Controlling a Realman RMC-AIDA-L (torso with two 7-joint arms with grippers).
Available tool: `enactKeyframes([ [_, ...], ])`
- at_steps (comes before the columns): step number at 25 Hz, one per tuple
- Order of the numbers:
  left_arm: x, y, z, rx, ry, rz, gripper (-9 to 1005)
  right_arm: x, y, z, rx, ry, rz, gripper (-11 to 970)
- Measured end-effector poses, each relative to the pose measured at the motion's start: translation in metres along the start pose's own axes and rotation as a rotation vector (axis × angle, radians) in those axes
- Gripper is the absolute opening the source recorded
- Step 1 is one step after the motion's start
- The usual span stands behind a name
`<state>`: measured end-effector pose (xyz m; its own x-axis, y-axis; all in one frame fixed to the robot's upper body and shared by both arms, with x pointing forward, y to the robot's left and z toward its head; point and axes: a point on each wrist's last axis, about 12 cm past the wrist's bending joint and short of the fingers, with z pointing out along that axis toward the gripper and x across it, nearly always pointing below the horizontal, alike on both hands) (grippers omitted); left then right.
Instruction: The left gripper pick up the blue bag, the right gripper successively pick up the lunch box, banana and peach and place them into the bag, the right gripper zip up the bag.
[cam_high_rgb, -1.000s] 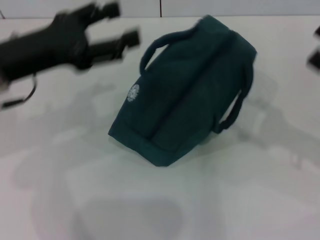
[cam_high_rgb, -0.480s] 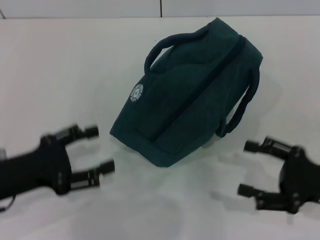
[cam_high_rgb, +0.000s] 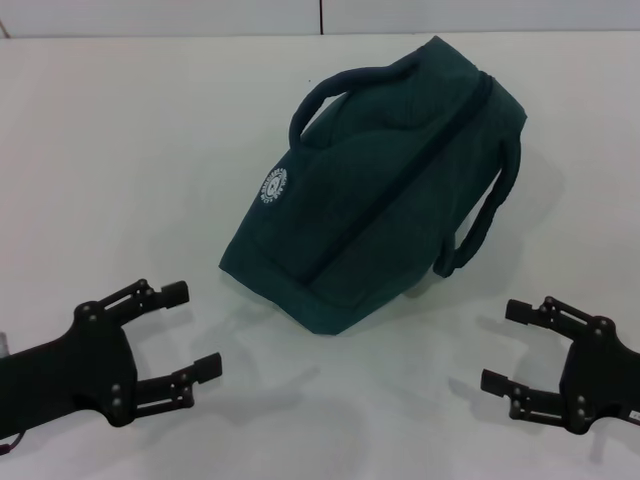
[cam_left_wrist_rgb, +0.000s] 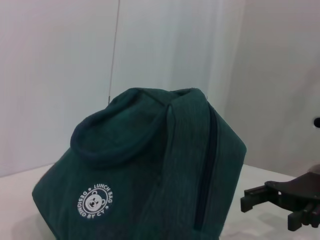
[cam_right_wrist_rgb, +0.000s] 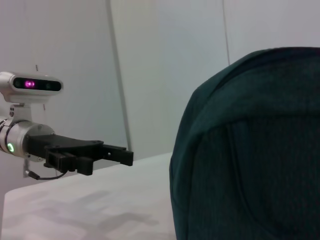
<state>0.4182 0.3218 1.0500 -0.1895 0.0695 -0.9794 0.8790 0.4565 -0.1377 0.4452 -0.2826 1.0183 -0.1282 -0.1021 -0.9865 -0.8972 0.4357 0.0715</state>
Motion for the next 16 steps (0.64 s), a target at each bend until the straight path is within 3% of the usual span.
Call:
enactKeyframes([
  [16, -0.0055, -0.001, -0.0009, 0.034, -0.023, 0.002, 887, 0.0005, 0.0056, 0.0054, -0.011, -0.019, 0.01, 856],
])
